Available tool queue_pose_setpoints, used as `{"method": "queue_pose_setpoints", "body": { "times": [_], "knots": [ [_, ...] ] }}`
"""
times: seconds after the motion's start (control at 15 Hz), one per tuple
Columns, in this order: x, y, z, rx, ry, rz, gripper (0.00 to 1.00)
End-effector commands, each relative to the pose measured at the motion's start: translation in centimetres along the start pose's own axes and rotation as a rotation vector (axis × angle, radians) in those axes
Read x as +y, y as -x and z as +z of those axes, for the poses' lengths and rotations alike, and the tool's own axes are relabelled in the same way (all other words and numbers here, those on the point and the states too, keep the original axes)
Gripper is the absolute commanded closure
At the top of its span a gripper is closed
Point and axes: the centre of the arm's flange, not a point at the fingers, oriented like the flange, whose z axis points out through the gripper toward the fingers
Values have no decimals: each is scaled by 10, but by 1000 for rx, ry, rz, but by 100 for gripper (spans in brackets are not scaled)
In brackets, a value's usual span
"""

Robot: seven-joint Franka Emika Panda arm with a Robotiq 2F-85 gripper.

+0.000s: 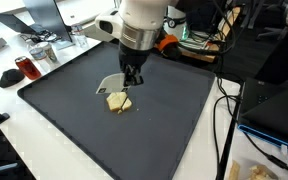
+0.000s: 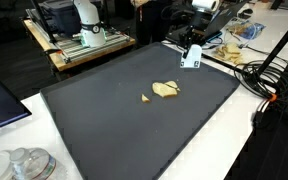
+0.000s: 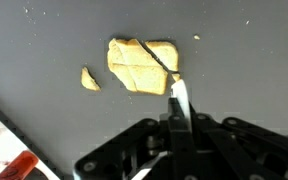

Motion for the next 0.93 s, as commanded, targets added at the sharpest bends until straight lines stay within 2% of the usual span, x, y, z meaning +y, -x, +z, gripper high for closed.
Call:
{"method": "queue_pose_setpoints", "body": {
  "times": [0.0, 0.33, 0.6, 0.87],
  "knots": [
    [-25, -23, -2, -3, 89, 70, 99],
    [-44, -41, 10, -27, 176, 187, 99],
    [-60, -42, 25, 32, 225, 290, 99],
    [-70, -40, 45, 89, 242, 334, 99]
  ]
}}
